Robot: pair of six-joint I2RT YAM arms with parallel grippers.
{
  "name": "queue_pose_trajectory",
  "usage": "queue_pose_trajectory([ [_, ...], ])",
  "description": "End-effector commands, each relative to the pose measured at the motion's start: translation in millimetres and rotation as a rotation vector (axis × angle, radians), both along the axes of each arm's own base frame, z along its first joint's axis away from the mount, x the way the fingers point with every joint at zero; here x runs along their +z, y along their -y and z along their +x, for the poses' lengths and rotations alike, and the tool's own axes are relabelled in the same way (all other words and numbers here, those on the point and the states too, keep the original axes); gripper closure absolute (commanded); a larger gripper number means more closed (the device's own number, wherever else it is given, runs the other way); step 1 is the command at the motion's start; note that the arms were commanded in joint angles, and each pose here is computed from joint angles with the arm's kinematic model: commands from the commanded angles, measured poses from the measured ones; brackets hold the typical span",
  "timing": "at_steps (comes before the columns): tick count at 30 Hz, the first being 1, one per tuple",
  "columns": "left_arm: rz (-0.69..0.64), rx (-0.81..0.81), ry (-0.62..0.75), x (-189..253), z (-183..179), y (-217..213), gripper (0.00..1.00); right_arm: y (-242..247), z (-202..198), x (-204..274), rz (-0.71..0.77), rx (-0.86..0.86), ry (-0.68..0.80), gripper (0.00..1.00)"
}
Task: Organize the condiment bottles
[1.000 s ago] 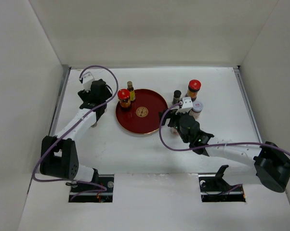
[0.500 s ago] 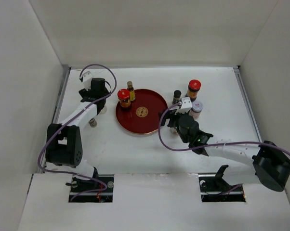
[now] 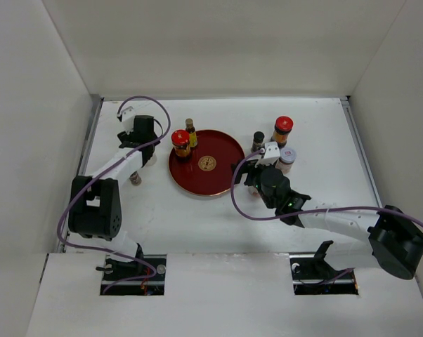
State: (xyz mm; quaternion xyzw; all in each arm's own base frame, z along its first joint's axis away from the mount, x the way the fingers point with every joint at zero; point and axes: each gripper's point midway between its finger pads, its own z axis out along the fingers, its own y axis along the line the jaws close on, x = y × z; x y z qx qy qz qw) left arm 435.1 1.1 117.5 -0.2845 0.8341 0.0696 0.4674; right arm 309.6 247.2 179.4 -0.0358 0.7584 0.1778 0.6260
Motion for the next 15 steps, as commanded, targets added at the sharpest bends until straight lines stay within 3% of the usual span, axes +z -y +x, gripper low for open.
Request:
queue_pose_trajectory([
  [1,-0.052,0.003,0.186,64.6,9.2,3.6,0.64,-9.2,4.6,27.7,0.058,0.011,0.060,0.08],
  [9,-0.088,-0.109,0.436,172.0,-21.7,36.1,0.64,-9.7,5.0,26.7,0.056,0.011,0.058,0.08],
  [15,-0.079,-0.191,0.472,188.6,-56.1,62.7,0.64,-8.8,4.6,28.0,0.058,0.010,0.060,0.08],
])
